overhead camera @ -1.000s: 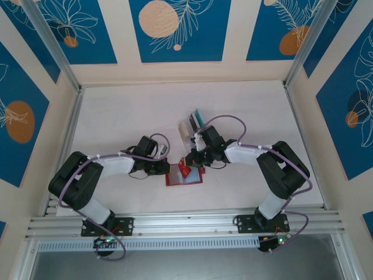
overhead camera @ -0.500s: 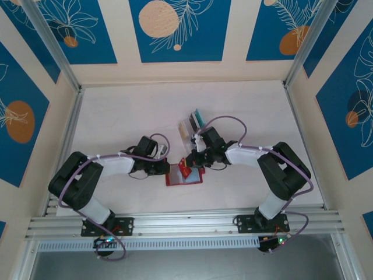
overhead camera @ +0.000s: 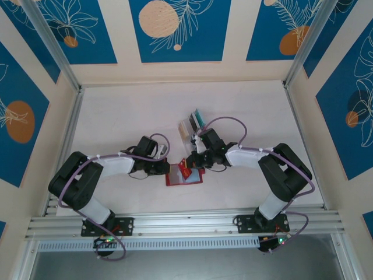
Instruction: Put the credit cards into the card holder
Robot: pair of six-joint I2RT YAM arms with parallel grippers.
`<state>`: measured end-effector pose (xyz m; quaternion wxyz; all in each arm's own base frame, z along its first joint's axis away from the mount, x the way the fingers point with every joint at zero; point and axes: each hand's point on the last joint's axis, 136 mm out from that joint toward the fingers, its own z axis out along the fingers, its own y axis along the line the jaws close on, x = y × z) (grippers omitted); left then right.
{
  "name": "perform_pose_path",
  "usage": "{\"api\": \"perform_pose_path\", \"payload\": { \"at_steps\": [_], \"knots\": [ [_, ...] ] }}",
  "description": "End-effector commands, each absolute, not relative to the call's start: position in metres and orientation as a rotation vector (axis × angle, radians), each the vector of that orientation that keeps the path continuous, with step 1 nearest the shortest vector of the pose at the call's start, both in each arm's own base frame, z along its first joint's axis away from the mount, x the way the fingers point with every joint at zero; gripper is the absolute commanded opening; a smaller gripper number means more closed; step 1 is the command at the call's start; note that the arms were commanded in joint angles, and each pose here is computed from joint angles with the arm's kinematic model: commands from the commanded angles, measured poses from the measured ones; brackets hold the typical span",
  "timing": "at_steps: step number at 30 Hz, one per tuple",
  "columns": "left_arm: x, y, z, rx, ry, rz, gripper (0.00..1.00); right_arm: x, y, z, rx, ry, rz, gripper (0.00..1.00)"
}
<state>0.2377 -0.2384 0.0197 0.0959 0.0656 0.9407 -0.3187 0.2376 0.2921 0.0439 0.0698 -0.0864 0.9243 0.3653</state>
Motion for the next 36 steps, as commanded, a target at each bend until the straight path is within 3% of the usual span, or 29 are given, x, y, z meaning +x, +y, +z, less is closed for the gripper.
{"api": "perform_pose_path", "payload": {
  "at_steps": [1, 36],
  "knots": [
    [0.215, -0.213, -0.008, 0.177, 2.918, -0.777, 0.03, 0.164, 0.234, -0.024, 0.019, 3.238, 0.803, 0.00],
    [0.213, -0.211, -0.011, 0.176, 2.910, -0.774, 0.03, 0.150, 0.232, -0.019, 0.016, 3.262, 0.917, 0.00]
  ]
}}
